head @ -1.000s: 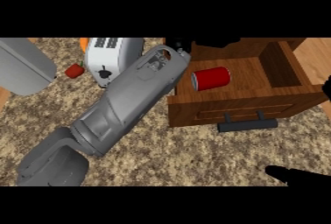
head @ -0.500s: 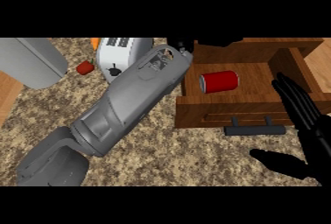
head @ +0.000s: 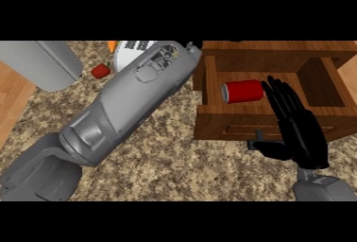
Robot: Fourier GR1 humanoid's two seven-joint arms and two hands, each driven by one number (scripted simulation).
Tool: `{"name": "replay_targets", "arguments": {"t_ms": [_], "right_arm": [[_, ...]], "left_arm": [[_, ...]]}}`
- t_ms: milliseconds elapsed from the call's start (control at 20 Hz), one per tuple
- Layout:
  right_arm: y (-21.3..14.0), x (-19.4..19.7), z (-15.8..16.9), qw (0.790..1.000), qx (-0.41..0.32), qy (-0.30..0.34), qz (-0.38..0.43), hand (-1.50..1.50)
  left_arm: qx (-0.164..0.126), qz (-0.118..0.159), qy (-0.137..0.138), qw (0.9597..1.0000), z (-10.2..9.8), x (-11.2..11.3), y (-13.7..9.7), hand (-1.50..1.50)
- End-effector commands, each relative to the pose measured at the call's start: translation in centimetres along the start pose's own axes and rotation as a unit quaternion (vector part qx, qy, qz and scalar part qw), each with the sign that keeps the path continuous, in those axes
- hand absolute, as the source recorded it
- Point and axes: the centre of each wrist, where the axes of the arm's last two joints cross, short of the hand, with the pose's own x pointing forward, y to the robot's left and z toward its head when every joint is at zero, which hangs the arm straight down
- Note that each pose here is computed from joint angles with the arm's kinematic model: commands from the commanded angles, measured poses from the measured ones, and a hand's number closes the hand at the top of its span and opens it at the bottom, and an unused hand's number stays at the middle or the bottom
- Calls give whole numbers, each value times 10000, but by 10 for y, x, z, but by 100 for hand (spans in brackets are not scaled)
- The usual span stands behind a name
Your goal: Pick up the can, place it into the drawer and close the drawer
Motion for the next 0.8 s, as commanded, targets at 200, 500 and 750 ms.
{"name": "replay_targets", "arguments": {"t_ms": [200, 500, 750], "right_arm": [[59, -24, -14, 9992, -34, 330, 223, -150], [71, -48, -34, 9976, -148, 461, 485, -150], [79, -50, -58, 9956, -146, 490, 789, -150]], "left_arm": [[-18, -83, 15, 10000, -7, 3, 46, -150], [33, -86, 35, 10000, -5, -4, 75, -150], [-62, -122, 142, 9998, -3, -2, 99, -150]]}}
